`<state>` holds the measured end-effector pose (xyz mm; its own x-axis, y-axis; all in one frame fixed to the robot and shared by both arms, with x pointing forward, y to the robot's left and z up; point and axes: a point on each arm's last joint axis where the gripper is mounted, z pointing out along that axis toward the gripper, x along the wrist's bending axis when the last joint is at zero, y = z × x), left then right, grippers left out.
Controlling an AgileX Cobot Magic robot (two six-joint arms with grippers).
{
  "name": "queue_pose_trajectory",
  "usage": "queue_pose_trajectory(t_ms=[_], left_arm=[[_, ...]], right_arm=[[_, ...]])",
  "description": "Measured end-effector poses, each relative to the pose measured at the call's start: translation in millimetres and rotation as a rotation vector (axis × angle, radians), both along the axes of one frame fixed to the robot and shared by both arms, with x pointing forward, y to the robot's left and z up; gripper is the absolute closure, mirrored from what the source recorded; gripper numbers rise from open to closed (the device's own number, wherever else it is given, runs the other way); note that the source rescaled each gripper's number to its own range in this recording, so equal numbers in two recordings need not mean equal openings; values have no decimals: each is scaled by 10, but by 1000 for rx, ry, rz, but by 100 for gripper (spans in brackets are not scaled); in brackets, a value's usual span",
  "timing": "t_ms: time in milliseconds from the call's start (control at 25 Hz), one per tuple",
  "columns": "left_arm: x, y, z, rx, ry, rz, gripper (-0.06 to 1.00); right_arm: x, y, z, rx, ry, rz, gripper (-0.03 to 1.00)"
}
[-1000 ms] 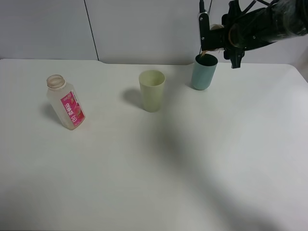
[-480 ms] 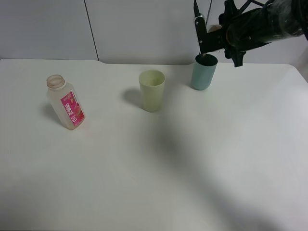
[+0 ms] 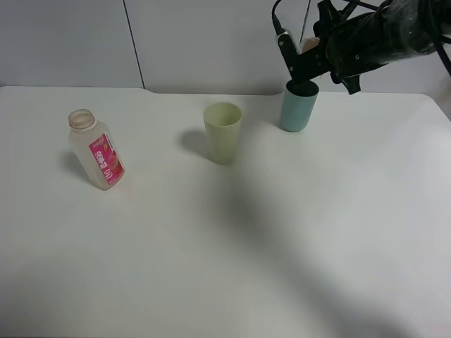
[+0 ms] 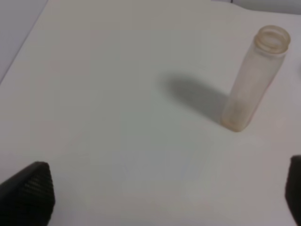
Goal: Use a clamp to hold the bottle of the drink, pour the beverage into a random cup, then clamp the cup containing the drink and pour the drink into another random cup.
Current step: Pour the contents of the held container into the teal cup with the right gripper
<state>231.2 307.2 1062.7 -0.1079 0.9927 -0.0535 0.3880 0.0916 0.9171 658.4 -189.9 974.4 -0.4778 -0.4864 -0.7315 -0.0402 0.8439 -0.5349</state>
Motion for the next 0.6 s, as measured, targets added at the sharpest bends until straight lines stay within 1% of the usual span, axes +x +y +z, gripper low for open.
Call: queue_pose_trajectory(t_ms=[200,400,600], left_arm=[[0,0,0,0,0,0,-6],[0,0,0,0,0,0,-6],[0,0,0,0,0,0,-6]], right_arm=[[-17,11,21,-56,-10,-15,97],[-30,3,44,-91,-28,-46,97],[-47,34,56,-118,-33,-50,97]])
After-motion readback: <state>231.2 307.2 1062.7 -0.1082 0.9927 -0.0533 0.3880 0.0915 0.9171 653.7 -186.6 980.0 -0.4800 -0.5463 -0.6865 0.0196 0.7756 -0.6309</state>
